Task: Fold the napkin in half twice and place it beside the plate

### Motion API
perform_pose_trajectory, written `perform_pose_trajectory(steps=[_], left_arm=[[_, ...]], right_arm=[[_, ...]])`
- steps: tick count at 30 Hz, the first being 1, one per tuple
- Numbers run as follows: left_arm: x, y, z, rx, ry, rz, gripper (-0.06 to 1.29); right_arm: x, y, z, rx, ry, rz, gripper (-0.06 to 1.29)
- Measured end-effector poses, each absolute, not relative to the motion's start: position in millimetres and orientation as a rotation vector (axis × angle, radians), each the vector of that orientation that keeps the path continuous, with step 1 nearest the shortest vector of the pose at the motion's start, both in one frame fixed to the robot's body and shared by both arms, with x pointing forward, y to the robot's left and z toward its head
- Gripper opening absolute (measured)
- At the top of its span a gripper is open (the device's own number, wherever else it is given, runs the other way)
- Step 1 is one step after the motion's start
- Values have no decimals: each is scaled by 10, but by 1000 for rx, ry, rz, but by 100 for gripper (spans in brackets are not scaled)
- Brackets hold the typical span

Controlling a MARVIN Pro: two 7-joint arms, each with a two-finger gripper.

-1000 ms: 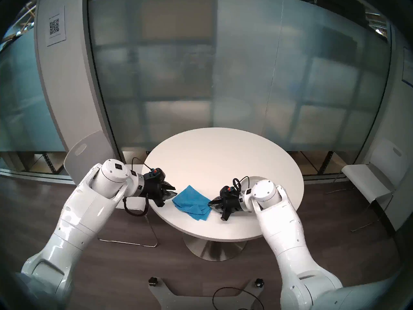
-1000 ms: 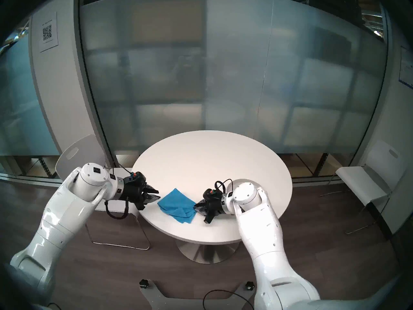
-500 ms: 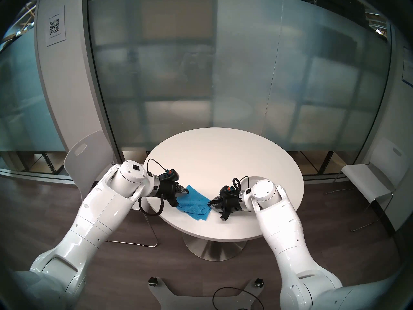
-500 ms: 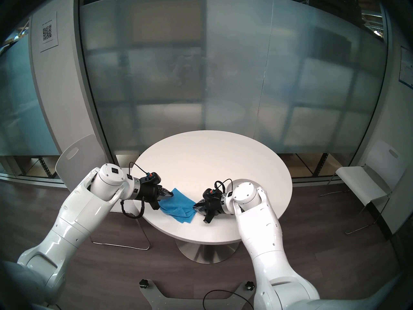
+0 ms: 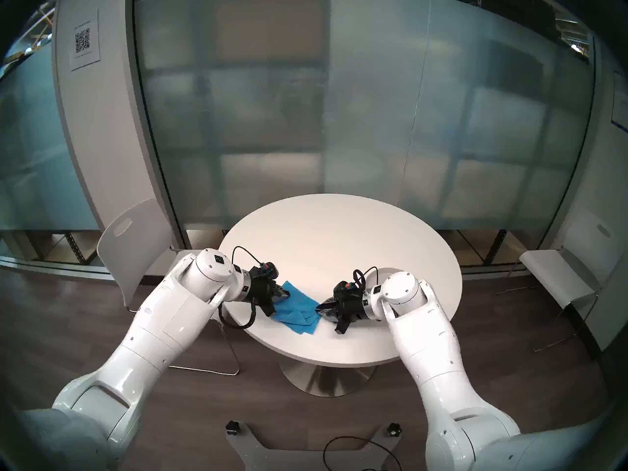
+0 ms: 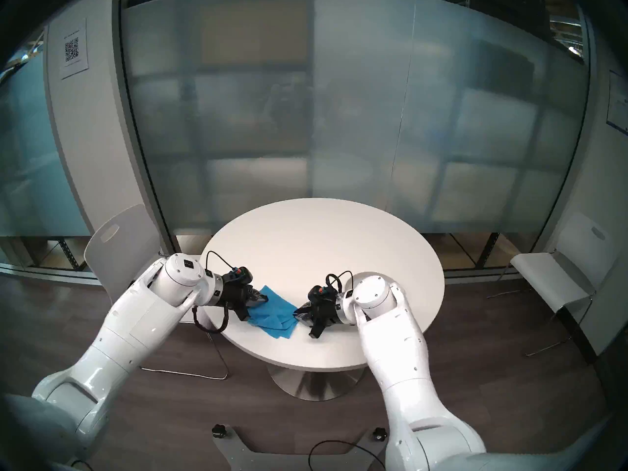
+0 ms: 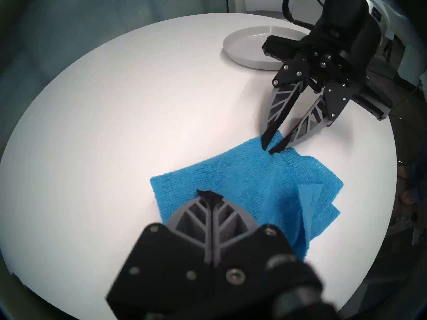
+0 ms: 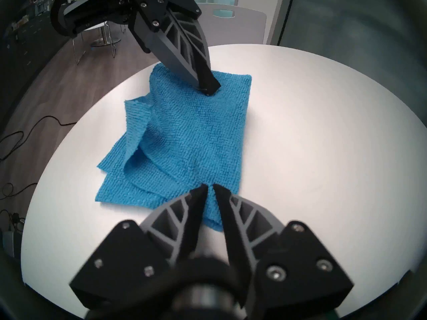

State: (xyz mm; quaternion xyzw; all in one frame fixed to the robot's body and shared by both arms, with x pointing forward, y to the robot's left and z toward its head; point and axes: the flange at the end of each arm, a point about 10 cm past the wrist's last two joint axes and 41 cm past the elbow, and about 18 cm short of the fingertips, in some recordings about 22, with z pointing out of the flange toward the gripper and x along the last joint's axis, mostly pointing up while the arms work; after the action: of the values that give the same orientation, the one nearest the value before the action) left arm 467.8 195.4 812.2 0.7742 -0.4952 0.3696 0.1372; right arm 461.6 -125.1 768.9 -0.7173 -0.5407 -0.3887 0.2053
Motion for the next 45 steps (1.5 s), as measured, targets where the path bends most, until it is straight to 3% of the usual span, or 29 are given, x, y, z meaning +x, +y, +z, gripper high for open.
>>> perform_pose_trajectory(steps=[45], left_arm=[[4759, 1797, 7863, 2238, -1484, 1064, -2]], right_arm=[[4319, -1528, 7779, -2002, -1483, -1072, 36]])
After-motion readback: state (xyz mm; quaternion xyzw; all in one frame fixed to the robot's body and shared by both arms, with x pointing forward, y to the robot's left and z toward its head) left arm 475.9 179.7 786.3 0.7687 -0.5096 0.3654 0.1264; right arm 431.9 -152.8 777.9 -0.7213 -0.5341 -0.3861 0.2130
